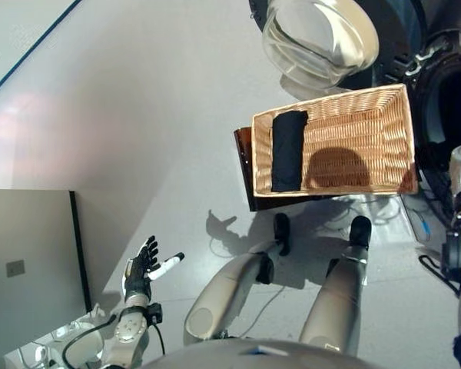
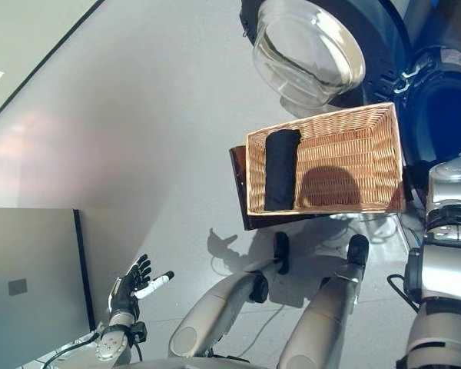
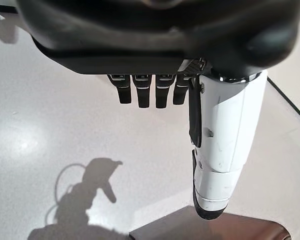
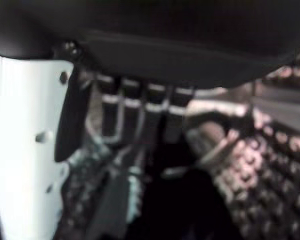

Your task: Pick up the clothes and place them into the washing machine

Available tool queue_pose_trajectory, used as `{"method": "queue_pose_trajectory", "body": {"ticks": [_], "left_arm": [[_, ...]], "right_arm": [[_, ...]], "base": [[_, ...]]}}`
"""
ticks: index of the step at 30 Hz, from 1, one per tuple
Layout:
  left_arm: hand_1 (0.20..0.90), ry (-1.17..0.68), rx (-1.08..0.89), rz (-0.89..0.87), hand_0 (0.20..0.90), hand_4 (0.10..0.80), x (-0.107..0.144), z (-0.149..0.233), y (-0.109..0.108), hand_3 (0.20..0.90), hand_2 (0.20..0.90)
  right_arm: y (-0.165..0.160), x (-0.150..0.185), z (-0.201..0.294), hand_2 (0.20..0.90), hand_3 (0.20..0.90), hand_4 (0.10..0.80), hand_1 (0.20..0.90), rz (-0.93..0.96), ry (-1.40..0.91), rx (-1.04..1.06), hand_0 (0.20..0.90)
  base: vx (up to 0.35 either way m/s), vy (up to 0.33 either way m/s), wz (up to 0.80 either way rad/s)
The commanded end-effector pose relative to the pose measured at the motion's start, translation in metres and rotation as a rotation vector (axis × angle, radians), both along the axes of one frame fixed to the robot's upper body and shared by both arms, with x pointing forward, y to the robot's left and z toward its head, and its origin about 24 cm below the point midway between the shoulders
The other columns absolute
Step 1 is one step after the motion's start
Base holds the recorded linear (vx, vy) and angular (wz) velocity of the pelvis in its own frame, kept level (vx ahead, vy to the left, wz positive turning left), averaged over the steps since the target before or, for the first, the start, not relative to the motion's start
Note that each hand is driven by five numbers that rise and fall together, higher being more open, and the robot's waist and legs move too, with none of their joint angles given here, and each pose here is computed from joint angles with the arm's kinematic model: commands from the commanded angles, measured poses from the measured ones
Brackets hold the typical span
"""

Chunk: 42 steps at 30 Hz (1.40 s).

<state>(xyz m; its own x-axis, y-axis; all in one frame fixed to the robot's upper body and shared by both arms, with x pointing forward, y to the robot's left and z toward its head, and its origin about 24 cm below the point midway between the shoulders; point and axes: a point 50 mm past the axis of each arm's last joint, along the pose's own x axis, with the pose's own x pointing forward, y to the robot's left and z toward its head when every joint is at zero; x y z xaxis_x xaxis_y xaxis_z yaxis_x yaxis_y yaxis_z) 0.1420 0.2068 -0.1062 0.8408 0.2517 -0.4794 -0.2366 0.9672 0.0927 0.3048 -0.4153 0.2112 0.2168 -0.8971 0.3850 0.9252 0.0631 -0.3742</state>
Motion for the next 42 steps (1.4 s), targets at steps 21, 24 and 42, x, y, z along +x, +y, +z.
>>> {"method": "queue_pose_trajectory", "body": {"ticks": [21, 24, 42], "left_arm": [[0.900, -0.039, 0.104, 0.100, 0.900, 0.800, -0.011, 0.013, 0.045, 0.900, 0.900], [0.900, -0.065, 0.116, 0.092, 0.900, 0.800, -0.007, 0.019, 0.048, 0.900, 0.900], [0.900, -0.113, 0.162, 0.137, 0.900, 0.800, 0.013, 0.027, 0.053, 0.900, 0.900]], "right_arm": [[0.083, 0.058, -0.027, 0.900, 0.900, 0.800, 0.900, 0.504, -0.127, 0.126, 0.900], [0.085, 0.061, -0.022, 0.900, 0.900, 0.800, 0.900, 0.524, -0.174, 0.155, 0.900], [0.164, 0.061, -0.082, 0.900, 0.900, 0.800, 0.900, 0.834, -0.221, 0.295, 0.900]], "base": [[-0.035, -0.023, 0.03], [-0.067, -0.072, 0.20], [0.035, -0.024, 0.09]]}}
